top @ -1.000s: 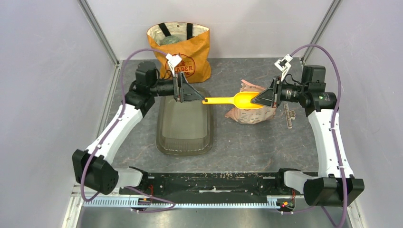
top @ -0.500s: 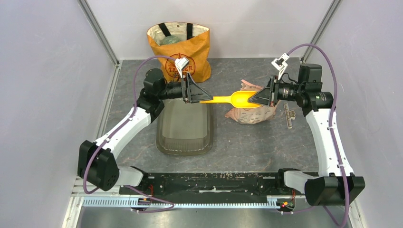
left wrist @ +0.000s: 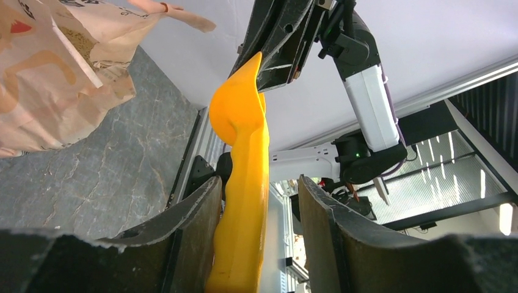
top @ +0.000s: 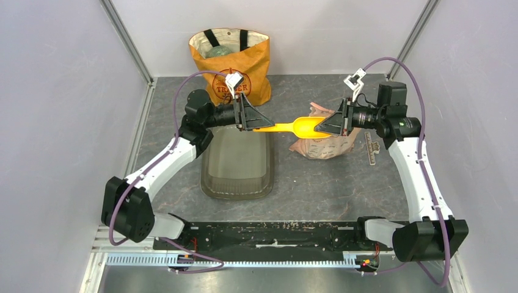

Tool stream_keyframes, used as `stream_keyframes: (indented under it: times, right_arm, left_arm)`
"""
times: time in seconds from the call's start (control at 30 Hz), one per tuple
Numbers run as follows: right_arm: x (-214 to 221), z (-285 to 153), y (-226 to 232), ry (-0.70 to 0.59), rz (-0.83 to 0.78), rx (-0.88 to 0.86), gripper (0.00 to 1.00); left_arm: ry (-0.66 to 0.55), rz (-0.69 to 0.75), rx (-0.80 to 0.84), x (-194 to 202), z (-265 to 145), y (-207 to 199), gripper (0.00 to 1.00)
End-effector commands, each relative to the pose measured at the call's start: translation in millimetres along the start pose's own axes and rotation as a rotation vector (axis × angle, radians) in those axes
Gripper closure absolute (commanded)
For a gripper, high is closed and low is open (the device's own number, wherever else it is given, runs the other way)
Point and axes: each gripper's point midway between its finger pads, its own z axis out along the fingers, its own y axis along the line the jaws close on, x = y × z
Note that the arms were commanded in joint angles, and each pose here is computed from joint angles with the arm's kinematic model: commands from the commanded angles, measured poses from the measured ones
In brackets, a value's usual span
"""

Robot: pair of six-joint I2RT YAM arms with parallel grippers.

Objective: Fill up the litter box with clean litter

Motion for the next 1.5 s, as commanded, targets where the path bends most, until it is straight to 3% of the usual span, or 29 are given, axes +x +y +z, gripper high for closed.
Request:
stream_keyframes:
  times: [0.0, 0.3, 0.6, 0.67, 0.8, 0.9, 0.93, 1.03, 1.13, 1.23, 1.3, 1.47]
  right_arm:
    - [-10, 5, -1, -0.019, -0.014, -0.014, 1.0]
    - [-14, 12, -4, -0.022, -0.015, -0.026, 1.0]
    - [-10, 19, -5, 0.007, -0.016, -0.044, 1.0]
    - [-10, 20, -6, 0.009, -0.017, -0.044, 1.0]
    - [-12, 21, -7, 0.01, -0.023, -0.043, 1.0]
    - [-13, 21, -7, 0.009, -0.026, -0.04, 1.0]
    - [-14, 21, -7, 0.008, -0.03, -0.041, 0.93]
    - [-21, 12, -6, 0.015, -0.082, -0.011, 0.44]
    - [-33, -9, -25, 0.009, -0.083, 0.173, 0.21]
    - [-40, -42, -24, 0.049, -0.159, 0.249, 0.1]
    - [-40, -67, -14, 0.072, -0.241, 0.215, 0.1]
    - [-34, -129, -54, 0.135, -0.337, 0.401, 0.11]
  left_arm:
    - [0.001, 0.005, 0.041, 0, 4, -6, 0.45]
    - [0.009, -0.027, 0.025, 7, 4, 1, 0.47]
    - [0.001, 0.0, 0.034, 0, 7, -3, 0.59]
    - [0.003, 0.003, 0.036, 0, 7, -4, 0.66]
    - [0.003, 0.002, 0.038, 0, 6, -3, 0.97]
    - [0.002, -0.007, 0.036, 0, 4, -4, 0.98]
    - [0.002, -0.011, 0.032, 0, 3, -3, 0.98]
    - [-0.004, -0.039, -0.007, -2, -7, 8, 0.98]
    - [-0.009, -0.037, -0.03, -4, -21, 15, 0.98]
    - [0.0, -0.004, -0.058, -1, -30, 16, 0.98]
    - [0.015, 0.023, -0.08, 4, -34, 17, 0.98]
    - [0.051, 0.053, -0.151, 12, -41, 28, 0.98]
